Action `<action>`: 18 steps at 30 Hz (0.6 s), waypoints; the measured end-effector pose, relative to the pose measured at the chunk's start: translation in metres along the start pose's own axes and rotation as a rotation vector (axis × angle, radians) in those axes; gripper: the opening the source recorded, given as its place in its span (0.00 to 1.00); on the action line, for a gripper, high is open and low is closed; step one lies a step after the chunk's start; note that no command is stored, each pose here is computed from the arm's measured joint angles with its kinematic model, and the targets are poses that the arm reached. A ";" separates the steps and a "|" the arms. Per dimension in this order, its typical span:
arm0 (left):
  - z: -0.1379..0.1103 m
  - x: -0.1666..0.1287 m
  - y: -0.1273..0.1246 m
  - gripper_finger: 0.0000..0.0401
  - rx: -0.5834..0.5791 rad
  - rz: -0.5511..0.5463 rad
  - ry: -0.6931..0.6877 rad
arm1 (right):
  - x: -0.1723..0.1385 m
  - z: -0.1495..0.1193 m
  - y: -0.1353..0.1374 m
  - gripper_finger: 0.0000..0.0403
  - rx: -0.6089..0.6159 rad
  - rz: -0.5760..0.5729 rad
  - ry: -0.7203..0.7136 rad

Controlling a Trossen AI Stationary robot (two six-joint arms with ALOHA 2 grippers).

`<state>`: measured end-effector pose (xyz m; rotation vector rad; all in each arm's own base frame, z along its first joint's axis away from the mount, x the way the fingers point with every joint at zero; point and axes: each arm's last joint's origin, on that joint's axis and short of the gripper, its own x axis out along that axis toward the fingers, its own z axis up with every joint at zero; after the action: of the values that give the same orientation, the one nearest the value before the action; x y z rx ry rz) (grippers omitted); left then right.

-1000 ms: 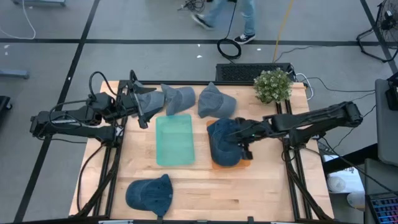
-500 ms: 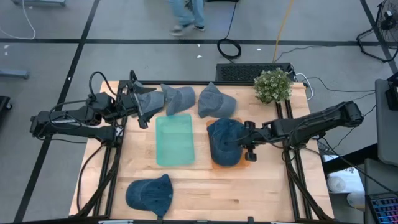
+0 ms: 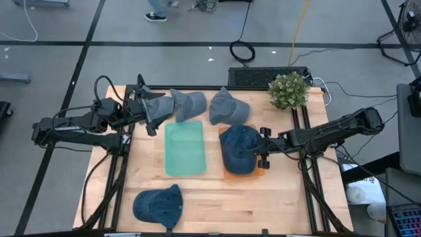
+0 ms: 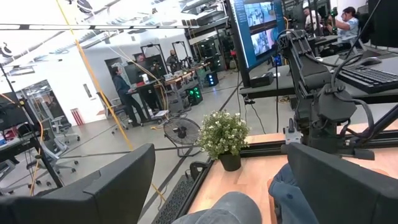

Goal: Pick & Place hat
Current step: Put the right blue cap into the orange bin, then put the blue cap into the orange bin

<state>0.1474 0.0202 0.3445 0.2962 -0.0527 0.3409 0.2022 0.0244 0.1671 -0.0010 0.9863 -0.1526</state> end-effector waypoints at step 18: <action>0.000 0.000 0.000 0.94 0.000 0.000 0.000 | -0.048 0.012 -0.007 0.00 0.026 0.054 -0.264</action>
<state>0.1474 0.0202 0.3445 0.2962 -0.0525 0.3408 0.1855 0.0226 0.2144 0.0291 0.7197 -0.1121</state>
